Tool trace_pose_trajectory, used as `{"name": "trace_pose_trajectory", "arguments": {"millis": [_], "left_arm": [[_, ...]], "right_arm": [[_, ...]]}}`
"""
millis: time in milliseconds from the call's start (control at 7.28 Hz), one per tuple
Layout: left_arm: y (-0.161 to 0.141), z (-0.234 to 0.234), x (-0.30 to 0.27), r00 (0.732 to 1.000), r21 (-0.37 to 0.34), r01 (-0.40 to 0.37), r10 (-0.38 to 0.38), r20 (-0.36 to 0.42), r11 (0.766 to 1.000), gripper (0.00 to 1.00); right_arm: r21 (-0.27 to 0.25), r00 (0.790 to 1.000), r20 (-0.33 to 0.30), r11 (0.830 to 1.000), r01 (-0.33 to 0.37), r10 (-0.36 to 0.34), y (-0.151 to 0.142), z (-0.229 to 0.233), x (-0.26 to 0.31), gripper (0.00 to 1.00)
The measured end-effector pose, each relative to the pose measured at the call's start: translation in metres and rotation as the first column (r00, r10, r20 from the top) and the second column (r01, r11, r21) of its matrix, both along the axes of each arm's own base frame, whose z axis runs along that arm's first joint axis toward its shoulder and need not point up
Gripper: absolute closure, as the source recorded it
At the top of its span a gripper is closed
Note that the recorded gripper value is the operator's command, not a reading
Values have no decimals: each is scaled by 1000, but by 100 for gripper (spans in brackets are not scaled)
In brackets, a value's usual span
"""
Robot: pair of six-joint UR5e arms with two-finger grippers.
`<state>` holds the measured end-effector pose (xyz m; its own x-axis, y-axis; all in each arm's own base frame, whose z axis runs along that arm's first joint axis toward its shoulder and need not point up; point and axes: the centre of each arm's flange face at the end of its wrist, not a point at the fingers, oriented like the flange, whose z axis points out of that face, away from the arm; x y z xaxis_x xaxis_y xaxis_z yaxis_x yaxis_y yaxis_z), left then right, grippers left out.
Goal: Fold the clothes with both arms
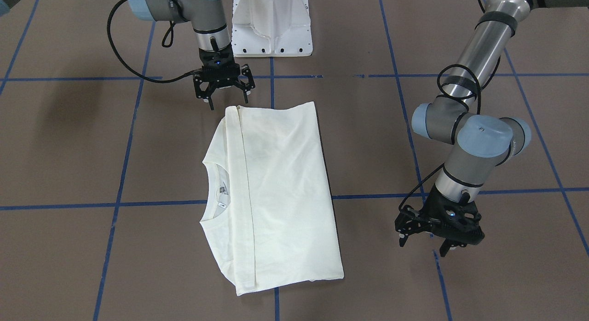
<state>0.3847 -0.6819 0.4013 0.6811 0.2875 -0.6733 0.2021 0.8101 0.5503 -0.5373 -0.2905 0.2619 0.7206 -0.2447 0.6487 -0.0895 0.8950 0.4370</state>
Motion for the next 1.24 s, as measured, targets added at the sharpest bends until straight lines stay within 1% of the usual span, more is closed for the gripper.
{"name": "trace_pose_trajectory", "arguments": {"millis": [137, 275, 412, 550, 687, 824, 1099, 1237], "left_arm": [[0, -1, 0, 1000, 1, 0, 0, -1, 1000, 0], [2, -2, -1, 1000, 5, -1, 1, -4, 1000, 0], [6, -3, -2, 1000, 5, 1, 0, -11, 1000, 0], [10, -4, -2, 1000, -3, 4, -4, -21, 1000, 0], [13, -5, 0, 1000, -8, 6, -6, -28, 1000, 0], [14, -5, 1, 1000, -11, 5, -6, -30, 1000, 0], [16, -4, 1, 999, -12, 5, -5, -31, 1000, 0], [16, -5, 1, 999, -12, 5, -5, -32, 1000, 0]], "right_arm": [[75, 997, -65, 996, 49, -44, 12, 1, -8, 49], [148, 988, -127, 983, 106, -87, 17, 1, -13, 50], [198, 978, -176, 969, 145, -110, 17, 5, -16, 52], [221, 972, -204, 962, 162, -117, 16, 9, -19, 53], [232, 968, -219, 957, 173, -122, 15, 11, -21, 55], [239, 965, -227, 954, 183, -129, 16, 12, -23, 63], [242, 964, -228, 951, 192, -137, 17, 12, -24, 100], [242, 964, -227, 951, 193, -138, 18, 11, -24, 100]]}}
